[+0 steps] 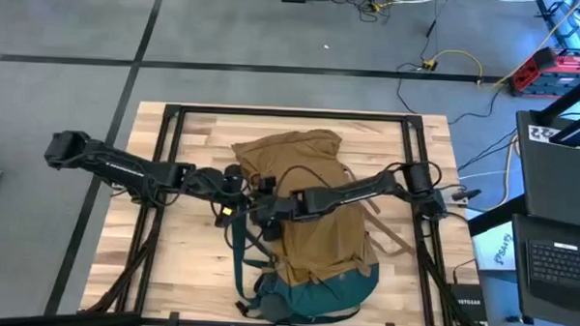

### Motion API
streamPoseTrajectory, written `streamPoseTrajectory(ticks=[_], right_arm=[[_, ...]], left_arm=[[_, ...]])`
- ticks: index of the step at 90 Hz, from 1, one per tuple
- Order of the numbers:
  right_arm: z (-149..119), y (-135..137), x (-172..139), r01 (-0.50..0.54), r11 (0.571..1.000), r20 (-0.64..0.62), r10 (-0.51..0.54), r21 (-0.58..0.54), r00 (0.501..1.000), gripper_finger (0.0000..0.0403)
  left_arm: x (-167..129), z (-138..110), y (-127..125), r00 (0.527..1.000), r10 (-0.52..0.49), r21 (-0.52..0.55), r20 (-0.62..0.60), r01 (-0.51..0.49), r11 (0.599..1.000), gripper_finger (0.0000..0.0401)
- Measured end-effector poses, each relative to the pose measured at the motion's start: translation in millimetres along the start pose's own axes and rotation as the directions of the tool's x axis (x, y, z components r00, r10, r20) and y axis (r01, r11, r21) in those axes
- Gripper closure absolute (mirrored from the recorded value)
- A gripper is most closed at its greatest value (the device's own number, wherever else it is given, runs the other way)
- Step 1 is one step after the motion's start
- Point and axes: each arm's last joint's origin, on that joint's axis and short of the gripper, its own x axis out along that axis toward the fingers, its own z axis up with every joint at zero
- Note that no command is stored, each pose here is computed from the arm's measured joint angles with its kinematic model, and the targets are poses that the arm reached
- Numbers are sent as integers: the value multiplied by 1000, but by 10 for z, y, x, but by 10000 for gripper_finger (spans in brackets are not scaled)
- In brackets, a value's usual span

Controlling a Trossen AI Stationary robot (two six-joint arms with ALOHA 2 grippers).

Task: Unpack backpack
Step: Open the brown backpack

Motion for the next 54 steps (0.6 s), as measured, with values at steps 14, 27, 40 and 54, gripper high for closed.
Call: streamPoseTrajectory(ticks=[14,27,40,54], right_arm=[[17,-6,21,41,999,17,-41,-14,999,198],[41,-18,22,61,998,39,-60,-11,997,253],[36,-23,23,62,998,33,-62,-6,998,320],[24,-21,29,66,998,23,-66,-9,998,384]], left_arm=[[-6,-4,-1,1000,-3,-6,-6,3,1000,401],[-5,-5,-1,1000,-4,-15,-7,4,1000,401],[-3,-9,-3,1000,-7,-13,-11,7,1000,401],[-4,-20,-3,1000,-6,-12,-23,6,1000,401]])
